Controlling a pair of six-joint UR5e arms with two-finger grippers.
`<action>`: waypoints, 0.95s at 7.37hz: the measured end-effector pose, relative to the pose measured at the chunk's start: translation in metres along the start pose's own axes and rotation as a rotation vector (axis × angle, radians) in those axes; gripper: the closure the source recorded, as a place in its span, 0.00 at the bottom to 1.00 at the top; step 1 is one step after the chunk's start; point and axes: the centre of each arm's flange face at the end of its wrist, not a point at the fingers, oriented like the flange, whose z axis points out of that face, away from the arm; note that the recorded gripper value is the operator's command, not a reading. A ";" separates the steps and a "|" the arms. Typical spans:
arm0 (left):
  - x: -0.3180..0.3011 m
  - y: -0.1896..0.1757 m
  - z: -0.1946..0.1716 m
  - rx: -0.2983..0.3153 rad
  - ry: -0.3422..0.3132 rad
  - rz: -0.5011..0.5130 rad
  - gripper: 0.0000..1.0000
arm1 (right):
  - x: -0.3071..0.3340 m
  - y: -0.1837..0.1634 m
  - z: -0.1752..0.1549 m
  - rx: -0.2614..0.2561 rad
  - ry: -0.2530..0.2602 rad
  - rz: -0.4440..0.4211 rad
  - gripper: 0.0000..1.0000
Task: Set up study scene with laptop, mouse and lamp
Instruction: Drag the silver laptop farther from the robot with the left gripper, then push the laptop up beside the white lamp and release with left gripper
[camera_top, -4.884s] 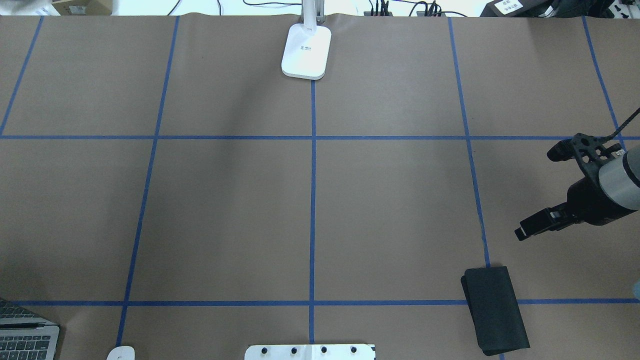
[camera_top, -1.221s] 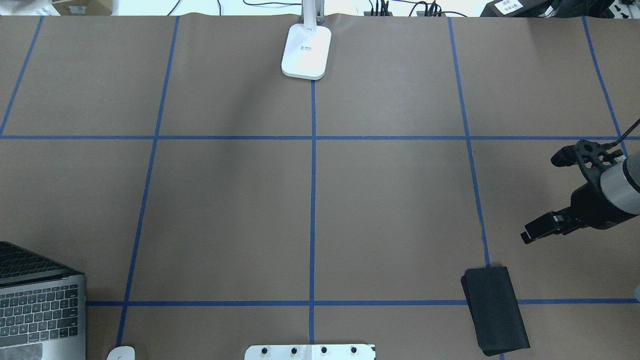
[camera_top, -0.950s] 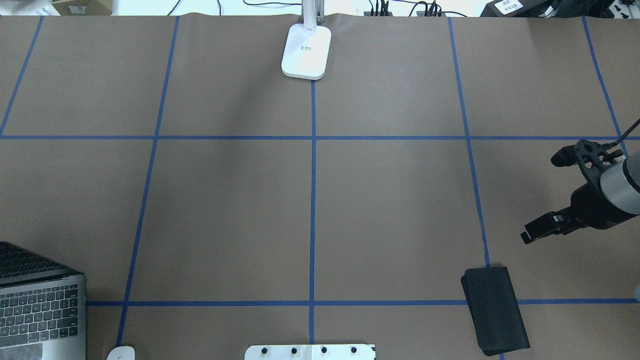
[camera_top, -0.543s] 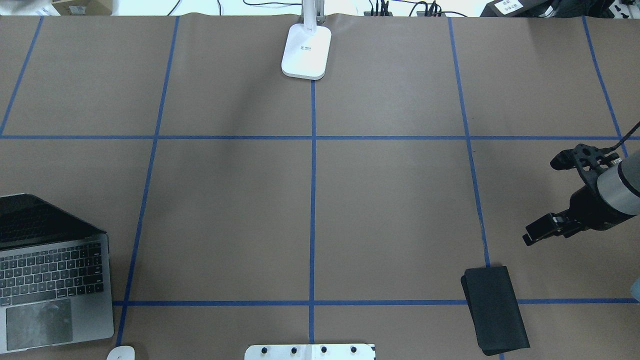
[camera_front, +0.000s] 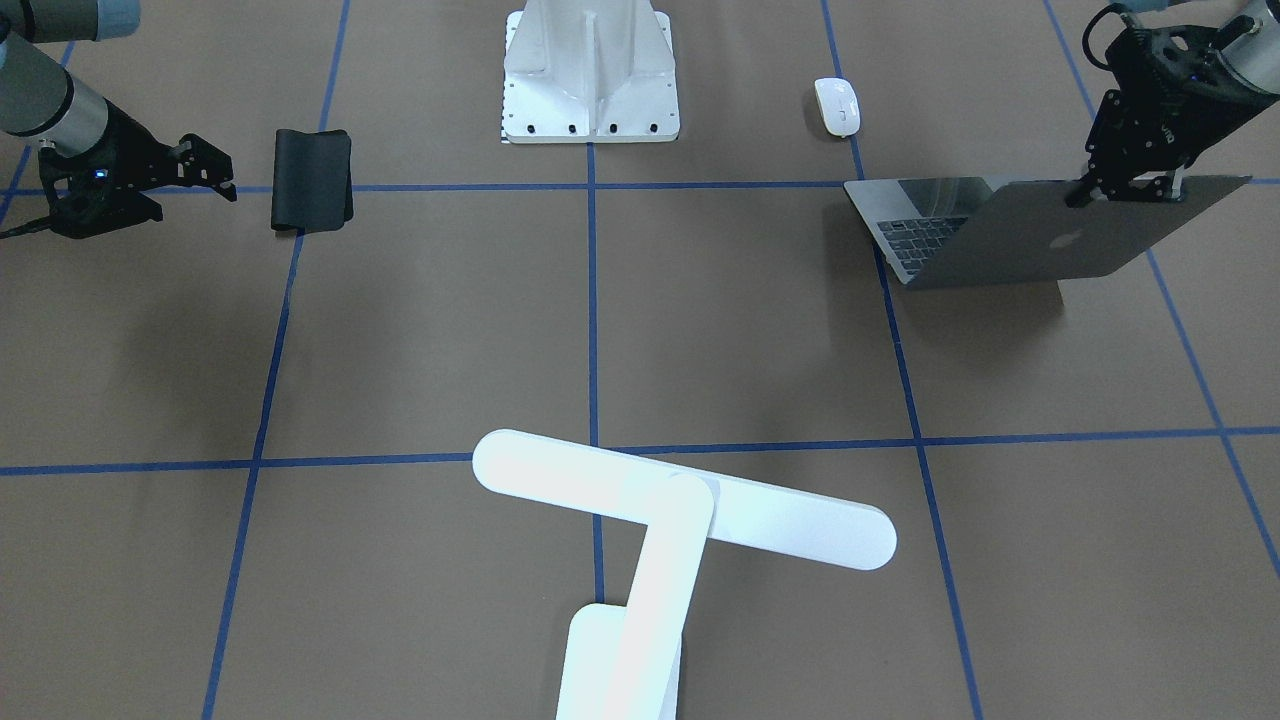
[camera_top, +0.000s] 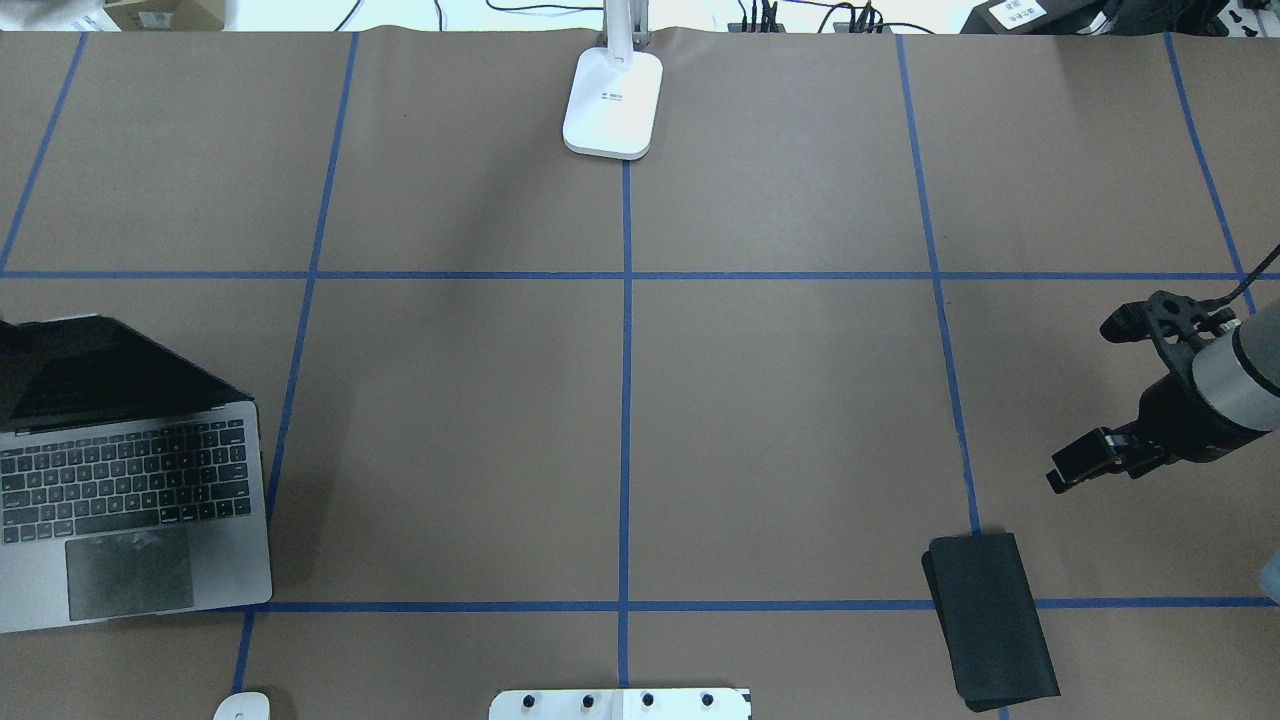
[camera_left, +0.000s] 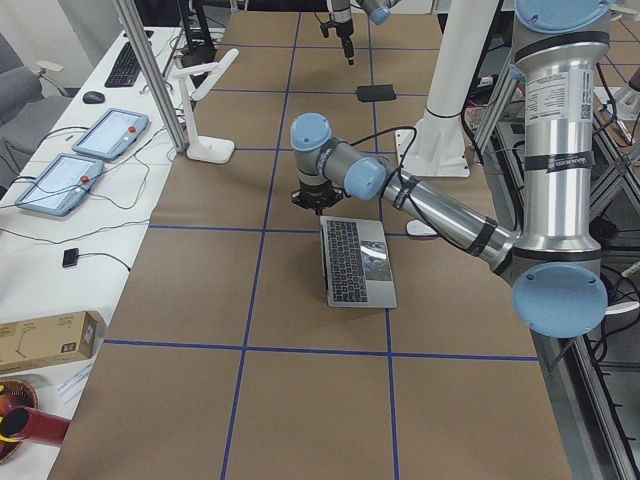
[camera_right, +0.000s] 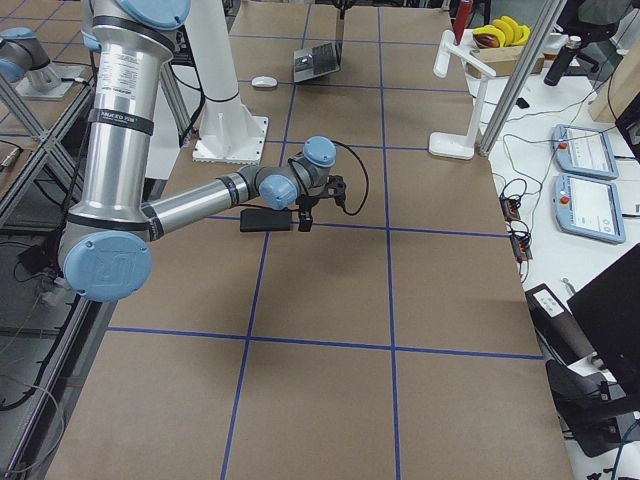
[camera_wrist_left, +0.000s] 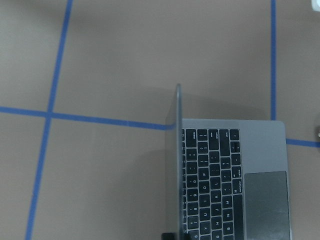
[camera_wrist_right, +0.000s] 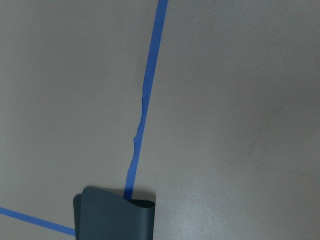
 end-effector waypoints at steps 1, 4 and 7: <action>-0.020 -0.016 0.000 0.010 -0.013 0.017 0.95 | 0.003 -0.002 0.004 -0.009 0.001 0.007 0.01; -0.071 -0.068 -0.013 0.016 -0.065 0.053 0.95 | 0.005 -0.006 0.013 -0.038 -0.015 0.018 0.01; -0.113 -0.127 -0.026 -0.003 -0.104 0.076 0.95 | 0.000 -0.005 0.013 -0.065 -0.049 0.016 0.01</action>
